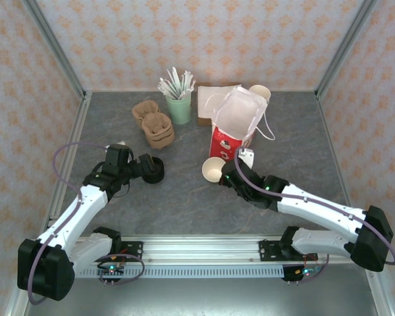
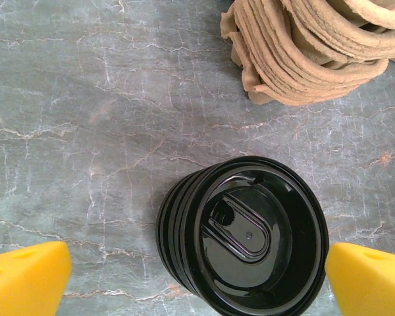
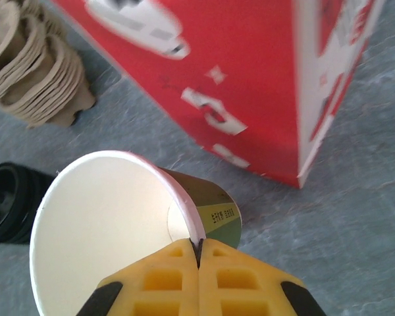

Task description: Pack the takeout coffee

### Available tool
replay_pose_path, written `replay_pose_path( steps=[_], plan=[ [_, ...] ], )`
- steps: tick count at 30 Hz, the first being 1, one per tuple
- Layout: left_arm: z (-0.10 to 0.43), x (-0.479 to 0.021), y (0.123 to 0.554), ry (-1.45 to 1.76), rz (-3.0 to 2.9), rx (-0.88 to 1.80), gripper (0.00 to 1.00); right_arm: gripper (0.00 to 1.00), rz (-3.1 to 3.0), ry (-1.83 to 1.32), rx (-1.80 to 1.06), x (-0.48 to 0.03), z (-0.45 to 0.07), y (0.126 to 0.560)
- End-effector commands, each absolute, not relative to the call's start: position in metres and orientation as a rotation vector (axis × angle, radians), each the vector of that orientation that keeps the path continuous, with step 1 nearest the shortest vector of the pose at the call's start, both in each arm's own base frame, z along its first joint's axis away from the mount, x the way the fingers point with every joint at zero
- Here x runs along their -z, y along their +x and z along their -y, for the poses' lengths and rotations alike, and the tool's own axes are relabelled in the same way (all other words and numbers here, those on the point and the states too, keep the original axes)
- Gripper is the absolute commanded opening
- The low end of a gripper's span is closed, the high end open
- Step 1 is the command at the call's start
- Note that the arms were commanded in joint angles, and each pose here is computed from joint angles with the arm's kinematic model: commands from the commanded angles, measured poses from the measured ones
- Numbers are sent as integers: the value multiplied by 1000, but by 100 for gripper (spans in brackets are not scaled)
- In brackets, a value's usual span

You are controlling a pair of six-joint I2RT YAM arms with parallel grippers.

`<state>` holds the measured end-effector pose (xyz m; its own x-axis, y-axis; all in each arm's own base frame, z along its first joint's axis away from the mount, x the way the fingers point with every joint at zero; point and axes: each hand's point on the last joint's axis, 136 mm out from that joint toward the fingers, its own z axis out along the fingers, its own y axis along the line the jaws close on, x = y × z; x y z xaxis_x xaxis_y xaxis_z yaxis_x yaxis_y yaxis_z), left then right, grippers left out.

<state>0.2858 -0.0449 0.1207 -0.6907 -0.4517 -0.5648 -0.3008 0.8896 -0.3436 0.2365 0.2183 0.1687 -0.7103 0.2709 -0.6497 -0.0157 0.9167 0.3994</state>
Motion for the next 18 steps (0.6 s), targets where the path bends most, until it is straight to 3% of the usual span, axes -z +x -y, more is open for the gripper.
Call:
replay_pose_path(
  steps=[1, 13, 18],
  plan=[
    [47, -117, 285, -548, -2387, 299, 100, 0, -2328, 141, -605, -168, -243, 223],
    [46, -104, 279, -555, -2453, 262, 95, 0, -2429, 70, -668, -134, -311, 217],
    [49, -100, 280, -553, -2495, 263, 86, 0, -2437, 65, -628, -133, -317, 222]
  ],
)
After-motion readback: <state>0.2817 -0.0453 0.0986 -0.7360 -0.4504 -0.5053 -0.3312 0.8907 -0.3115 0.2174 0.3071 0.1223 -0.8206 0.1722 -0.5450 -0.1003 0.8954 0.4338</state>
